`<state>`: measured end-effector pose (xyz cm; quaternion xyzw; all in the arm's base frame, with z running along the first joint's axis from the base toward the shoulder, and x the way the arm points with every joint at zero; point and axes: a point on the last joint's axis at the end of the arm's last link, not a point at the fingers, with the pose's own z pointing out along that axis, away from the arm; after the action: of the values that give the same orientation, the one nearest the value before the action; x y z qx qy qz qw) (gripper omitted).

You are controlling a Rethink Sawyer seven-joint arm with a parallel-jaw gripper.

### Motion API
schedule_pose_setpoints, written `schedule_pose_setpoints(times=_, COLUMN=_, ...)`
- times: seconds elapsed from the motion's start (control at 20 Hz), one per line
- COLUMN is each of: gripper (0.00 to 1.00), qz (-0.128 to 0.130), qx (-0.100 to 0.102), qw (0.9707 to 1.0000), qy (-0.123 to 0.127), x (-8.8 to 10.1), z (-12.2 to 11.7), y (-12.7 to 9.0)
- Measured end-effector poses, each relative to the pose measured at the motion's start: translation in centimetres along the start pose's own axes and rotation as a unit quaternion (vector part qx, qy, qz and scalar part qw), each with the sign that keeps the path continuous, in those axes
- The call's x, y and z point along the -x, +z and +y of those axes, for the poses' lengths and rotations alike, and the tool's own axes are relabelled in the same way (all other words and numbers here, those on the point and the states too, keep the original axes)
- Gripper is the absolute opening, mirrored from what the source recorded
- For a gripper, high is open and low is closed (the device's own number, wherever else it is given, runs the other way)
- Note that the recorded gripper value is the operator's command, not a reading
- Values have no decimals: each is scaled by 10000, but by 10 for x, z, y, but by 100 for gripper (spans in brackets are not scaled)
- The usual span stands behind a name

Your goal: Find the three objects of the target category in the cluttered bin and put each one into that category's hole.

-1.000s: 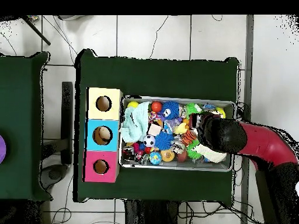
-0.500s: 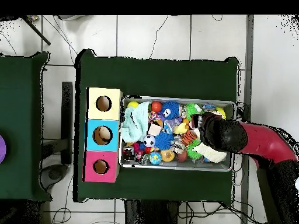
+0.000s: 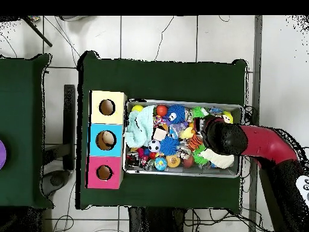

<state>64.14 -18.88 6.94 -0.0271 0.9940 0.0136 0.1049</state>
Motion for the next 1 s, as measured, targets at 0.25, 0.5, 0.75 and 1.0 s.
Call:
schedule_pose_setpoints(times=0.25, gripper=100, qz=-26, qx=83, qw=10000, qy=-46, x=-2, z=5, y=10)
schedule_pose_setpoints(times=0.5, gripper=100, qz=-45, qx=145, qw=9999, qy=-35, x=-4, z=2, y=18)
schedule_pose_setpoints(times=0.75, gripper=100, qz=-69, qx=194, qw=9998, qy=37, x=-6, z=-7, y=28)
schedule_pose_setpoints(times=1.0, gripper=100, qz=-119, qx=214, qw=9997, qy=93, x=-5, z=-16, y=33)
